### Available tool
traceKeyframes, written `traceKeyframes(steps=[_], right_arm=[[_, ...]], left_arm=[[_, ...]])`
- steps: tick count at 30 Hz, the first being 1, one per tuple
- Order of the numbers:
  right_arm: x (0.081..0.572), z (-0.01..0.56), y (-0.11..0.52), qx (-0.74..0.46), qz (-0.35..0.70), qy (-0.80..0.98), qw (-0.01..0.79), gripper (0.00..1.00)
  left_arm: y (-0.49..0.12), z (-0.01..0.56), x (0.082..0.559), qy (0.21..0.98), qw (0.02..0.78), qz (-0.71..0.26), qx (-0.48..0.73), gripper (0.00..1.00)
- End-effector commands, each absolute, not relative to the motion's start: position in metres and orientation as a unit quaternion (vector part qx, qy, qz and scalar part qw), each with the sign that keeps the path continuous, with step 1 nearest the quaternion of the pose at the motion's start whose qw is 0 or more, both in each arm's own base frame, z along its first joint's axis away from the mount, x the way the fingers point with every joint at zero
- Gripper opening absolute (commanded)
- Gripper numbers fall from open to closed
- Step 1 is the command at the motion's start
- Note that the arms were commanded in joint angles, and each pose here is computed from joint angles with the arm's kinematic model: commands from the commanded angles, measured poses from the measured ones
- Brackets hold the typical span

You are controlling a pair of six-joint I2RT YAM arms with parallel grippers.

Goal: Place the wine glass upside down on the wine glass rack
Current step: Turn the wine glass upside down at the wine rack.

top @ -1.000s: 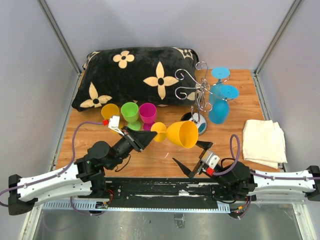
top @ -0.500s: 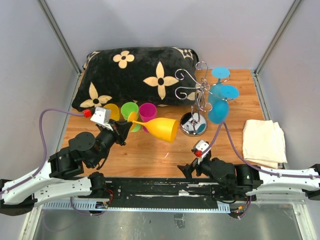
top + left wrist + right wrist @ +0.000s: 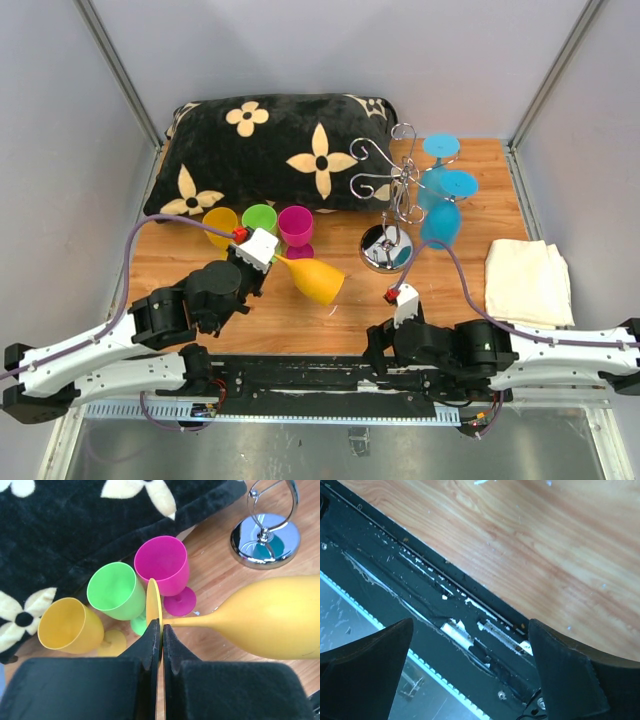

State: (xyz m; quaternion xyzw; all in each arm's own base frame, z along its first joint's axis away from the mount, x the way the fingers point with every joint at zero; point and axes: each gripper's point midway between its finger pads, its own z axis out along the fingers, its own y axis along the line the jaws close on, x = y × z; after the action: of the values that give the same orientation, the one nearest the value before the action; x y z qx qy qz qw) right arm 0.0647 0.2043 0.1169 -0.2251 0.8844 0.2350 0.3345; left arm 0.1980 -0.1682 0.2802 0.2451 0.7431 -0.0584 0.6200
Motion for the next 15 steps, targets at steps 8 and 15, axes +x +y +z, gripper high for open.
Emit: traceKeyframes(steps=[8, 15], right_arm=[[0.071, 0.103, 0.172, -0.121, 0.274, 0.889, 0.348, 0.98], [0.088, 0.148, 0.170, -0.151, 0.275, 0.855, 0.414, 0.99]], left_arm=[[-0.182, 0.287, 0.195, 0.670, 0.654, -0.049, 0.349, 0.01], [-0.198, 0.266, 0.195, 0.638, 0.645, -0.031, 0.420, 0.01]])
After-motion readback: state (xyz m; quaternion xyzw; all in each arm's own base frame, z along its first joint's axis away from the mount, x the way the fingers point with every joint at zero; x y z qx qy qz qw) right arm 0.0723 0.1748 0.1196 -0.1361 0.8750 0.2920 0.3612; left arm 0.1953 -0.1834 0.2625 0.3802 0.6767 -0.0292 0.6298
